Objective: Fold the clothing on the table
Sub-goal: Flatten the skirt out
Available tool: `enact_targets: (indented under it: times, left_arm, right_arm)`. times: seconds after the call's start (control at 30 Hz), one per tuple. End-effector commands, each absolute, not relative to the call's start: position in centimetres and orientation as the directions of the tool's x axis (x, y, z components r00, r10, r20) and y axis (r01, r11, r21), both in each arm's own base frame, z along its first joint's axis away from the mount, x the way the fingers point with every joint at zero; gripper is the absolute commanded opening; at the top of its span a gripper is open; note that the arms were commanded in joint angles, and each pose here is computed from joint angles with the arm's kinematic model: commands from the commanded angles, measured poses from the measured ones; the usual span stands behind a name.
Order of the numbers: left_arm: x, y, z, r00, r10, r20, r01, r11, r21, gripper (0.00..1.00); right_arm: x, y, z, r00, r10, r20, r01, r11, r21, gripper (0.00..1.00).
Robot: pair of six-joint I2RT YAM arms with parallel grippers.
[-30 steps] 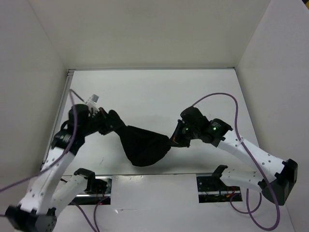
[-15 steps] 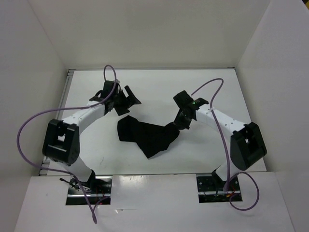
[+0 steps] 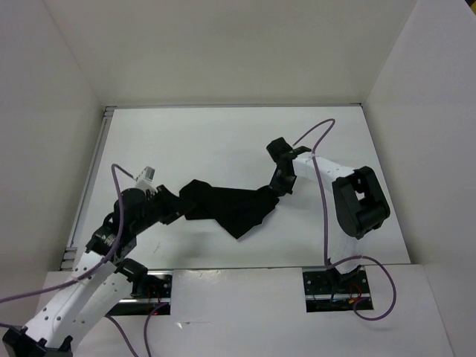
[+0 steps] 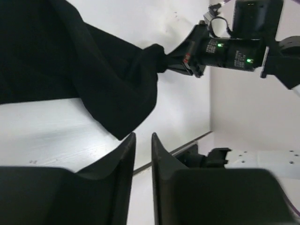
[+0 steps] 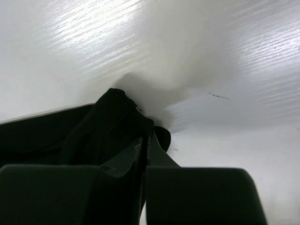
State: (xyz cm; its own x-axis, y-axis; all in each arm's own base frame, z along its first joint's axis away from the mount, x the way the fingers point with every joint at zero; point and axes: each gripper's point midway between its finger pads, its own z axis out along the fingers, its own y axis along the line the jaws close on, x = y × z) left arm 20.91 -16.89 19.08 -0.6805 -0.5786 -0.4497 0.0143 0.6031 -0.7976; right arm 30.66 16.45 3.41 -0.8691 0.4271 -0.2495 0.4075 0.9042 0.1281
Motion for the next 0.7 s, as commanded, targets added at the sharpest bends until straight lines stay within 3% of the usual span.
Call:
enact_targets:
  times: [0.0,0.1,0.13,0.23,0.5,0.67]
  left_arm:
    - [18.9,-16.8,14.9,-0.721,-0.617,-0.316,-0.115,0.556,-0.823,0.28]
    - [18.6,-17.3,13.1,-0.743,-0.618,-0.257,-0.157,0.535,-0.83,0.48]
    - [18.3,-17.4,12.5,-0.753,-0.609,-0.249,-0.167,0.543,-0.823,0.67]
    - [18.6,-17.4,11.0,-0.741,-0.639,-0.206,-0.239,0.538,-0.808,0.83]
    - [21.3,-19.7,9.1,-0.744,-0.637,-0.202,-0.288,0.578,-0.764,0.84]
    - [22.6,-22.7,7.2,-0.777,-0.606,-0.169,-0.304,0.597,-0.743,0.66]
  right_arm:
    - [33.1,16.6,4.1,-0.853,0.426,-0.301,0.392,0.905,0.167,0.0]
    - [33.3,16.8,4.4,-0.853,0.427,-0.3,0.389,0.904,0.179,0.0]
    - [33.2,17.0,4.4,-0.856,0.426,-0.293,0.386,0.903,0.186,0.0]
    - [33.0,16.9,4.7,-0.856,0.426,-0.293,0.386,0.903,0.186,0.0]
    - [32.9,17.1,5.7,-0.849,0.437,-0.296,0.389,0.897,0.209,0.0]
    - [32.6,16.7,6.0,-0.847,0.437,-0.302,0.391,0.898,0.203,0.0]
